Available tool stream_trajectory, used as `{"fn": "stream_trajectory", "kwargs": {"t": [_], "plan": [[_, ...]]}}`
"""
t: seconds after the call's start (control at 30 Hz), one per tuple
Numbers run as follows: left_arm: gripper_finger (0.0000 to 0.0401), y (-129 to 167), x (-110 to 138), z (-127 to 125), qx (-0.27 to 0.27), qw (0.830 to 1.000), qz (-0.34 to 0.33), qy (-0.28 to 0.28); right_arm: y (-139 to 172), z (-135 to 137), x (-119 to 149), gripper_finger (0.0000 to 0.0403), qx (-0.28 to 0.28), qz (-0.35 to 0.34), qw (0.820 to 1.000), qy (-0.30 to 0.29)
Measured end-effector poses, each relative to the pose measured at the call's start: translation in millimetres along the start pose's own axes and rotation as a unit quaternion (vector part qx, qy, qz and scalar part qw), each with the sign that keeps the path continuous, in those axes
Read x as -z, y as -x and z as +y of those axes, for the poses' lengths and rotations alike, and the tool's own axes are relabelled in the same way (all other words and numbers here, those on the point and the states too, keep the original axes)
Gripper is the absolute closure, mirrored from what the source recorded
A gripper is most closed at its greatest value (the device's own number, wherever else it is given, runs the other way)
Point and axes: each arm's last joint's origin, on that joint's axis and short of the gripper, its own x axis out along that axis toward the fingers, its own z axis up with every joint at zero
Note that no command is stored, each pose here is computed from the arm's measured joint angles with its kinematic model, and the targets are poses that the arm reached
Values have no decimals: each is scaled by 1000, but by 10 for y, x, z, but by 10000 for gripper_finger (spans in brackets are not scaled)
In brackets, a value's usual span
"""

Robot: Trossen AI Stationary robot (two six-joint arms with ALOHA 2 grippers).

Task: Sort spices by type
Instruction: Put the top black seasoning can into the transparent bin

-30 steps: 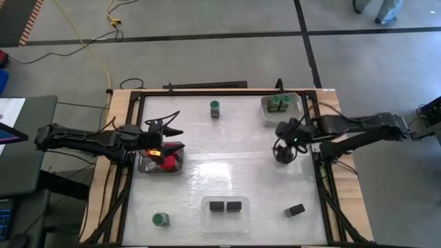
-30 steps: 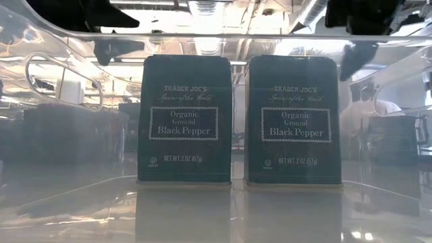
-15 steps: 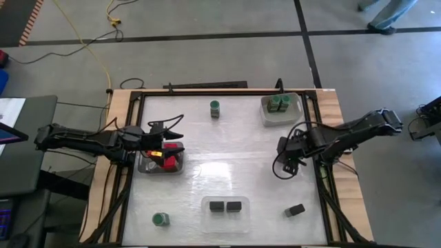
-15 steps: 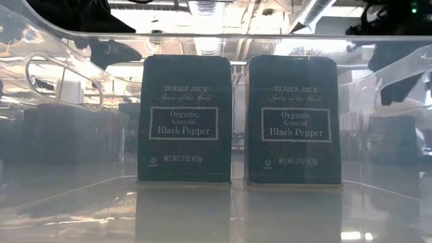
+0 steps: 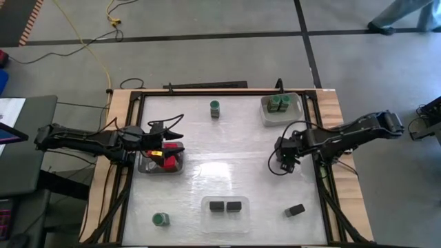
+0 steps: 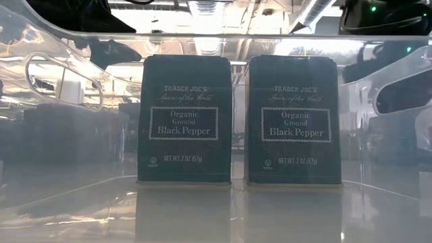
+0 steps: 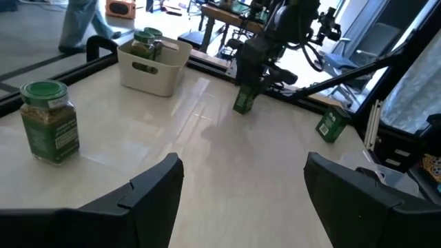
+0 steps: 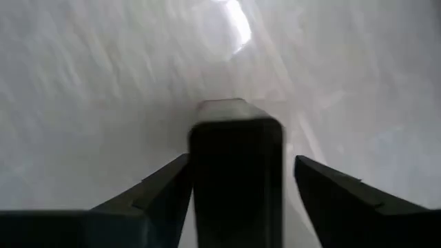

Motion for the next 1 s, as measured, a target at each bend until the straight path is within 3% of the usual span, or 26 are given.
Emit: {"fn": "stream_trajectory", "kwargs": {"t": [0.13, 0.27, 0.43, 0.67, 0.8, 1.0], "plan": [[111, 0, 0, 0, 0, 1000, 0, 1, -16, 4, -20, 161, -22, -1, 1000, 0], [111, 0, 0, 1, -1, 1000, 0, -5, -16, 6, -14, 258, -28, 5, 1000, 1], [111, 0, 0, 1, -2, 1000, 0, -2, 47, 35, -28, 260, -49, 17, 999, -16], [111, 0, 19, 7, -4, 1000, 9, -3, 631, 361, -307, 260, -79, -42, 996, -10], [111, 0, 29, 10, -6, 1000, 14, -3, 950, 732, -571, 260, -76, -70, 994, -27], [111, 2, 59, 21, -11, 999, 30, -10, 1206, 1434, -1030, 260, -80, -70, 994, 12]]}}
